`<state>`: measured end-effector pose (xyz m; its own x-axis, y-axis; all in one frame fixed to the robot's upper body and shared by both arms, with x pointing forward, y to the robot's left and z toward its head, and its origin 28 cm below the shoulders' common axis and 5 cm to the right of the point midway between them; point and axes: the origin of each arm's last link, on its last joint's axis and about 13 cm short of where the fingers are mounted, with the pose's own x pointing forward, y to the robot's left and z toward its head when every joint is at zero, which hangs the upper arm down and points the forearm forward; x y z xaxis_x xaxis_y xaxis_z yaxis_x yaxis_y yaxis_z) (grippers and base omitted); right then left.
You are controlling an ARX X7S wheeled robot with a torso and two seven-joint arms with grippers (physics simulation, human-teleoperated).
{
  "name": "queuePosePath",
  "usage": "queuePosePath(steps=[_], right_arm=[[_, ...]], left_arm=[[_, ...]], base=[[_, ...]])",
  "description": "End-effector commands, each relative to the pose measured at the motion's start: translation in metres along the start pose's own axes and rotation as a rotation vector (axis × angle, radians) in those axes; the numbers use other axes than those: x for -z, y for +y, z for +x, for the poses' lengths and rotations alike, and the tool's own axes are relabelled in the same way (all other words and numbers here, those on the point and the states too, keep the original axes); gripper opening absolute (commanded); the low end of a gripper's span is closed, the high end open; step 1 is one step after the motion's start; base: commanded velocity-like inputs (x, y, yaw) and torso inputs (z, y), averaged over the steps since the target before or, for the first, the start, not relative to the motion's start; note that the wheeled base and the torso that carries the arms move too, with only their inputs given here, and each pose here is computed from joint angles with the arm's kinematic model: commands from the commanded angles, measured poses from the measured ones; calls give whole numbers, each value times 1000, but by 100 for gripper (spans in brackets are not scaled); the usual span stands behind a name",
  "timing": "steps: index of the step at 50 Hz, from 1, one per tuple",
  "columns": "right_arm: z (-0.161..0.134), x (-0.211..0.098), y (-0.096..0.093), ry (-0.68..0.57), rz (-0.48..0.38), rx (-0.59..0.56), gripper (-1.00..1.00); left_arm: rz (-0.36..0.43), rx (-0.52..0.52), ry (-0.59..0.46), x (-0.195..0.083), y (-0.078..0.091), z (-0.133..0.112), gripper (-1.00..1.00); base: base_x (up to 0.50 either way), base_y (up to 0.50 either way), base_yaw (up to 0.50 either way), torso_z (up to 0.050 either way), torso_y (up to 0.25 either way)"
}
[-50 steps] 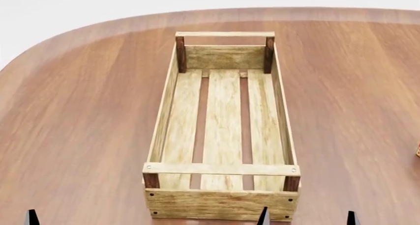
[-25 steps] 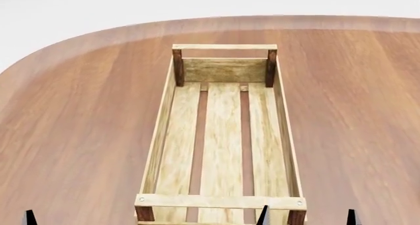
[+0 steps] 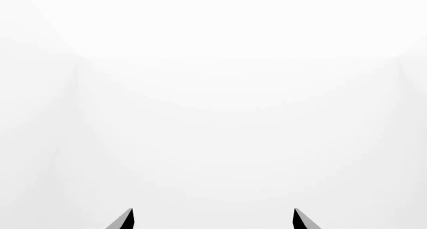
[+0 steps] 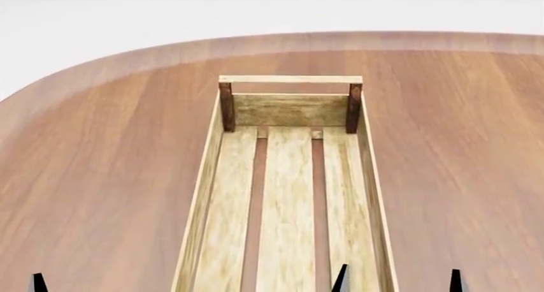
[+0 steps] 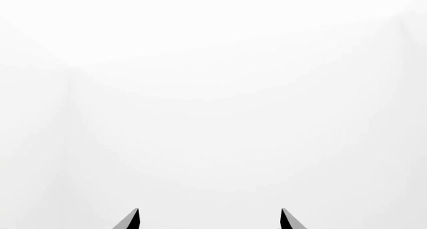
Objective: Pick up the cream cheese and put it in the tray.
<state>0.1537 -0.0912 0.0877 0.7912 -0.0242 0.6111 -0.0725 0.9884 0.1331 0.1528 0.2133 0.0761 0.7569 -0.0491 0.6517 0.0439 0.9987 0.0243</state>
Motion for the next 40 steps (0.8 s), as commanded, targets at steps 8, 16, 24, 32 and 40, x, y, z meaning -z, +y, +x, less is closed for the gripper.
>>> queuePosePath(steps=[8,16,24,32,40], right_arm=[[-1,1,0,3,2,0,100],[-1,1,0,5,2,-1,100],[-1,2,0,6,2,2,100],[-1,2,0,6,1,3,100],[-1,1,0,3,0,2,100]], left_arm=[[0,-2,0,0,0,0,100],[-1,-3,3,1,1,-1,100],[0,-4,1,1,1,-1,100],[-1,-4,0,1,1,-1,100],[-2,-5,-1,1,1,-1,100]], base=[[212,0,0,0,2],[215,0,0,0,0],[215,0,0,0,0],[215,0,0,0,0],[215,0,0,0,0]])
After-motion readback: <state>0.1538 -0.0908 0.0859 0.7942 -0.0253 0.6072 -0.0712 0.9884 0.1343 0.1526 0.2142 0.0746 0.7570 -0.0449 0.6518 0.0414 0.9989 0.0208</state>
